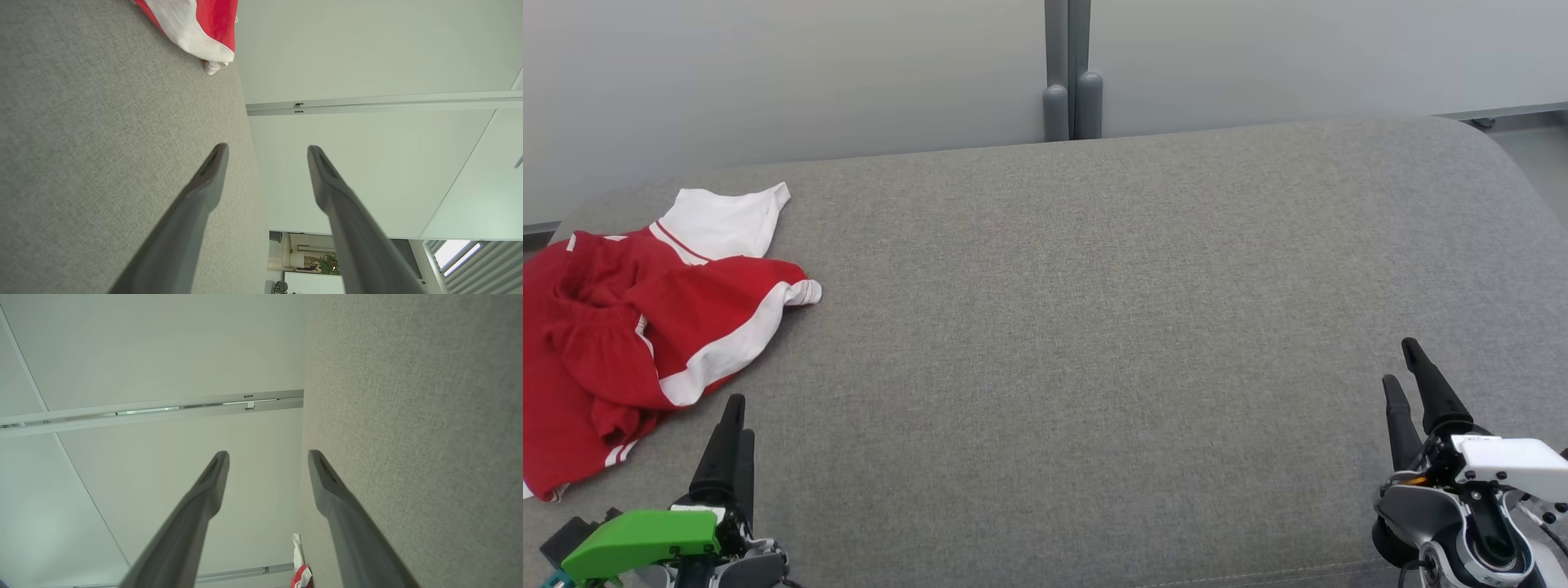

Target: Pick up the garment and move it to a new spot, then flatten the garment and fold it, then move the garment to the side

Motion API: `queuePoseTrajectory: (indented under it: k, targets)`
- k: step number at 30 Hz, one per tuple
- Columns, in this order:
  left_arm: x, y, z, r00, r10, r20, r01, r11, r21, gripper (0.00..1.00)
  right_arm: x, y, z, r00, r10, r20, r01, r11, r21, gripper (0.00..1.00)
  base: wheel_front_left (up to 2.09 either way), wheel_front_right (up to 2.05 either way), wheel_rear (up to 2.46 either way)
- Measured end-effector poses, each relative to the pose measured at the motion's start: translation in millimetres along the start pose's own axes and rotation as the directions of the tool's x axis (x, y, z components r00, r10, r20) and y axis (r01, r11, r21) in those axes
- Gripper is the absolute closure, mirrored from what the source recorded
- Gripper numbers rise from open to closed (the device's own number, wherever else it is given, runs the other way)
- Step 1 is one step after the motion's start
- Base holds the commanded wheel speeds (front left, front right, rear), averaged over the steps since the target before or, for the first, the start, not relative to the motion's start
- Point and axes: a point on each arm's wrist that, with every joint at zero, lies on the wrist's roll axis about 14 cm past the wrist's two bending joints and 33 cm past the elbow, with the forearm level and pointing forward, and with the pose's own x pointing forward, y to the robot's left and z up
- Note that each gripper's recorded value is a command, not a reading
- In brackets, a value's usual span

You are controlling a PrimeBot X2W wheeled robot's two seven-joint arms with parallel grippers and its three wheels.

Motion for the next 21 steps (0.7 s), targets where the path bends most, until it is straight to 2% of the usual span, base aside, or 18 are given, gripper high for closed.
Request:
queuePoseTrajectory:
  k: [10,15,21]
  targets:
    - [1,-10,1,0.999,-0.031,0.017,0.029,0.996,0.083,0.00,3,16,-8,0.999,0.050,-0.008,-0.051,0.993,-0.105,0.00,0.00,0.00,0.00]
    - [2,-15,1,0.999,-0.048,0.011,0.045,0.983,0.178,0.00,6,26,-11,0.996,0.083,-0.022,-0.086,0.977,-0.194,0.00,0.00,0.00,0.00]
    - [2,-20,0,0.998,-0.068,0.006,0.063,0.951,0.302,0.00,6,29,-22,0.994,0.097,-0.051,-0.108,0.954,-0.281,0.00,0.00,0.00,0.00]
